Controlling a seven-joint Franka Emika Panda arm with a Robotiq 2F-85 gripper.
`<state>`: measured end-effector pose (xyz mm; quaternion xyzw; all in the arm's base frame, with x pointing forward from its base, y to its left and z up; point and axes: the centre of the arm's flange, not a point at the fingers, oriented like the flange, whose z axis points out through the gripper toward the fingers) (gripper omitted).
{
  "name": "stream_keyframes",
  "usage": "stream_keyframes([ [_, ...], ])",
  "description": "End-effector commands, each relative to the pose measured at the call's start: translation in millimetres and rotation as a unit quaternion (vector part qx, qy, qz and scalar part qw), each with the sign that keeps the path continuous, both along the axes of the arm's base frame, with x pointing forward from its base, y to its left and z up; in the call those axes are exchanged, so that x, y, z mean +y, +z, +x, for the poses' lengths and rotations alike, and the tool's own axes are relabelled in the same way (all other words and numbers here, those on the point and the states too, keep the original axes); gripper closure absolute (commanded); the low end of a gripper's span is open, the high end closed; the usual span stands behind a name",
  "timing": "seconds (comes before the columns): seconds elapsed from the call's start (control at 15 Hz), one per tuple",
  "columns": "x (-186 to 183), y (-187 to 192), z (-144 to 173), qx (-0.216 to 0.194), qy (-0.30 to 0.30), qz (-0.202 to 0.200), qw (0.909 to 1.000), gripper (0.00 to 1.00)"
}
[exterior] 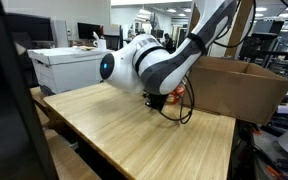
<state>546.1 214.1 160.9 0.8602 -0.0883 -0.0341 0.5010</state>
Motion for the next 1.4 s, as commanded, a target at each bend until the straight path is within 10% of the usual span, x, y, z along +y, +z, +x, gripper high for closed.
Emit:
stream_keyframes([
  [0.0,-6.3,11.7,-14.0,-0.008,-0.010,0.009,0.9999,0.64],
  [1.33,35.2,104.6,-17.8,-0.044,0.004,0.025,0.9987,0.64],
])
